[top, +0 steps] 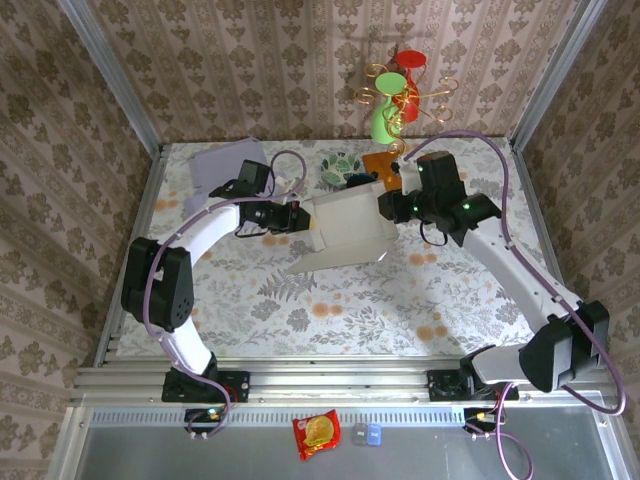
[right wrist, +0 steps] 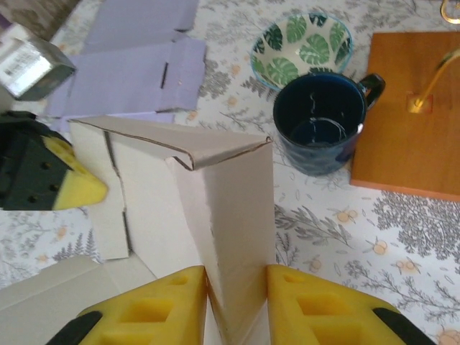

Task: Fold the paper box

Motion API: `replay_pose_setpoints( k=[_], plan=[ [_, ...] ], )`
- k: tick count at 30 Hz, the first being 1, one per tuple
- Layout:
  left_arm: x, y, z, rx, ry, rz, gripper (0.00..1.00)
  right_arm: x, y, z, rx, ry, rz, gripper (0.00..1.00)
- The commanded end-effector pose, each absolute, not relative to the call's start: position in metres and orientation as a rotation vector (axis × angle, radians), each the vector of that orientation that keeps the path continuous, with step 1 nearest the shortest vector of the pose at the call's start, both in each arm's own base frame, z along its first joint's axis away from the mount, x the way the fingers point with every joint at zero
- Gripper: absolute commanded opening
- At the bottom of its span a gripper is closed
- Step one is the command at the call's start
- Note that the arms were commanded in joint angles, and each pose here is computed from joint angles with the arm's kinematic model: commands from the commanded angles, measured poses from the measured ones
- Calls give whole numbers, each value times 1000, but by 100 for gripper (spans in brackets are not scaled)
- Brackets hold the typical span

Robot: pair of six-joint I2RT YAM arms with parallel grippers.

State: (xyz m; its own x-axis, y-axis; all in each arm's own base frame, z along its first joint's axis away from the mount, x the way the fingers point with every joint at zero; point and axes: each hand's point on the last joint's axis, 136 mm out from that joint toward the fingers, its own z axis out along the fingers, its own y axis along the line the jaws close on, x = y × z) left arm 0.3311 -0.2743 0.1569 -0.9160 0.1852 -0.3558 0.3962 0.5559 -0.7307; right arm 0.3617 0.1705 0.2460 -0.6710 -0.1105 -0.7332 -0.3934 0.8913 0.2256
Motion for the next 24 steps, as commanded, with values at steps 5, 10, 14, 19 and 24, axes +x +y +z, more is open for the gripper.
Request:
replay_pose_setpoints(
  k=[5,10,14,19,24],
  plan=[
    [328,-291,194,576,2451,-1327,0,348,179,213,-452,2412,397,32],
    [330,-293,195,582,2467,-1259,0,350,172,204,-426,2451,274,23],
    [323,-304,194,605,2495,-1205,0,356,160,198,-343,2473,117,14],
    [324,-305,189,585,2540,-1070,0,359,146,194,-205,2475,-39,7],
    [324,-300,182,487,2599,-889,0,353,113,200,22,2441,-362,0]
  ],
)
